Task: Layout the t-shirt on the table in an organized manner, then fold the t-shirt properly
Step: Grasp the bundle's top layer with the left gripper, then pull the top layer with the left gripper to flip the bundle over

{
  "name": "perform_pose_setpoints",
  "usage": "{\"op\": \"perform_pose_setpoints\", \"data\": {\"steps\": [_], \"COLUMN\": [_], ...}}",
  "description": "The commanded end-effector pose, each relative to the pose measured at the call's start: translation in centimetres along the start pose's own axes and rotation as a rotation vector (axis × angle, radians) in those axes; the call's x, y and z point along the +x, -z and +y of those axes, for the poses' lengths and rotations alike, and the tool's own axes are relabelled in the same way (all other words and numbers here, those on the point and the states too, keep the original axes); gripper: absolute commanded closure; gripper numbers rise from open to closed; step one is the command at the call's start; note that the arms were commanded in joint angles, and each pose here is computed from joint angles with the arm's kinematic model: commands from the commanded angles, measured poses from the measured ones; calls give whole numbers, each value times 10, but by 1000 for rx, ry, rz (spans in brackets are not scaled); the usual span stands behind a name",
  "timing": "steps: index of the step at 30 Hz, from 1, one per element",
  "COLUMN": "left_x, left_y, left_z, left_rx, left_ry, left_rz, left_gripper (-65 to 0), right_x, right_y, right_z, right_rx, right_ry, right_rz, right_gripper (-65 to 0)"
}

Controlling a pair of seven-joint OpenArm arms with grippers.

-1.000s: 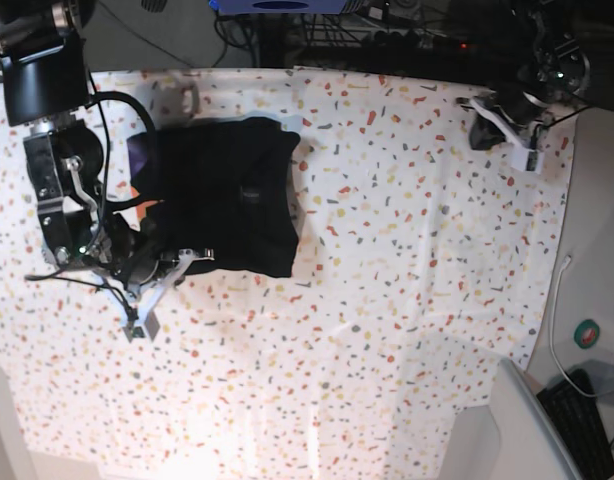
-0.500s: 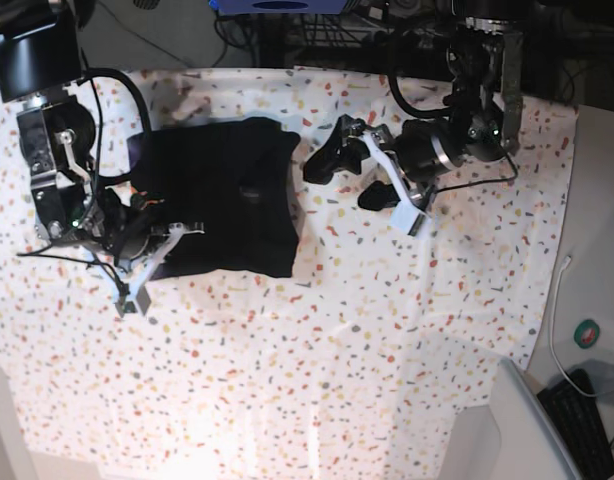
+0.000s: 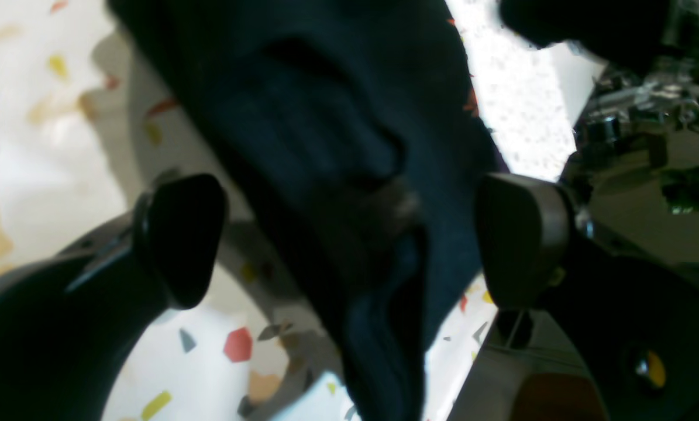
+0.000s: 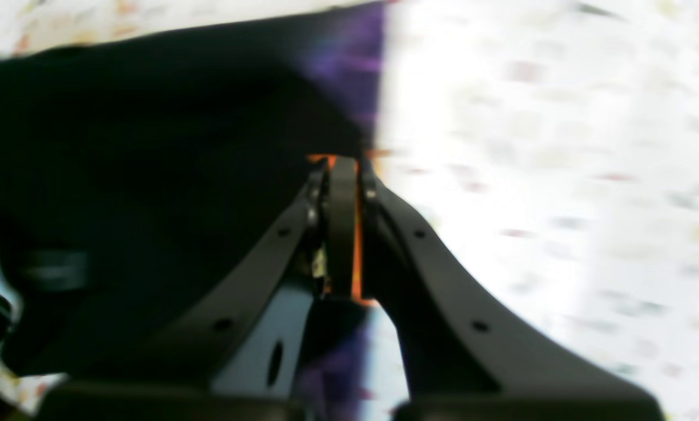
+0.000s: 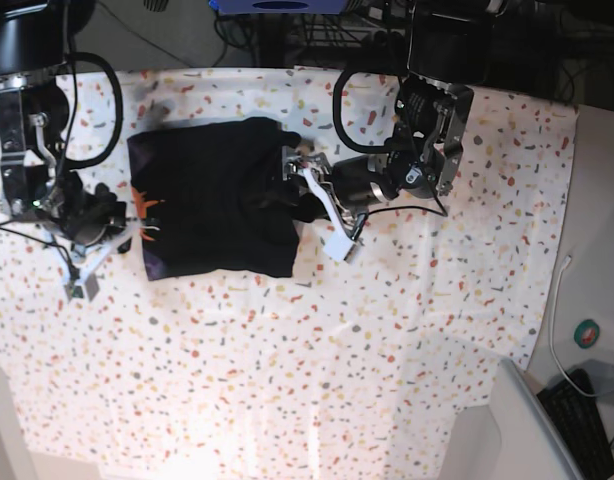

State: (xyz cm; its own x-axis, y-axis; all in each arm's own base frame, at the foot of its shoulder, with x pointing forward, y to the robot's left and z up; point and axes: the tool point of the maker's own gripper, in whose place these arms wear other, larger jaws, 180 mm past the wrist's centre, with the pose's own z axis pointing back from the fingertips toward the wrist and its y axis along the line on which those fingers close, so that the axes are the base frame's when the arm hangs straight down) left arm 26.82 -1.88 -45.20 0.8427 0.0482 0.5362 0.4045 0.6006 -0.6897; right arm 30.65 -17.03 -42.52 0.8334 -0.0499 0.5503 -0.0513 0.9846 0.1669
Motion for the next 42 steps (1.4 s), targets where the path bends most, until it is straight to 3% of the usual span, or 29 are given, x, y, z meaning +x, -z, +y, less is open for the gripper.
{"op": "perform_pose_setpoints", "data": {"steps": [1,3,9,10,11,15,16,18,21,26,33,37,42], "left_x": [15,13,-16,-16,-15,0,2,10,20,33,21,10,10], "left_y": [6,11,33,33,32,30,25,20,9,-8,-6,14,45], "left_z": [-9,-6,-12,-10,-7,10,20,26,35,39,35,26,0], "left_rx": [-37,-36,-4,12,28,107,141,164,195,236,208,177,190], "left_ry": [3,-28,2,-5,-14,-28,-30,-5,137,571,1133,1377,1542], "left_rz": [-52,-70,37,40,40,39,60,117,261,504,784,818,760], "left_gripper": [-650,-650,-650,-594,-495,-49,0,0,0,0,0,0,0], "right_x": [20,21,17,16,17,6,5,-2,-8,-15,-17,-19,-40], "right_y": [-9,-16,-37,-40,-44,-51,-51,-51,-50,-50,-49,-48,-41], "right_z": [-7,-23,-75,-82,-89,-105,-106,-106,-106,-105,-103,-103,-106], "right_rx": [8,3,-66,-80,-95,-131,-133,-135,-135,-134,-129,-128,-129], "right_ry": [-18,-12,65,79,90,120,121,121,121,119,124,127,155], "right_rz": [-64,-83,-127,-131,-140,-134,-132,-118,-106,-88,-84,-78,-28], "right_gripper": [0,0,0,0,0,0,0,0,0,0,0,0,0]}}
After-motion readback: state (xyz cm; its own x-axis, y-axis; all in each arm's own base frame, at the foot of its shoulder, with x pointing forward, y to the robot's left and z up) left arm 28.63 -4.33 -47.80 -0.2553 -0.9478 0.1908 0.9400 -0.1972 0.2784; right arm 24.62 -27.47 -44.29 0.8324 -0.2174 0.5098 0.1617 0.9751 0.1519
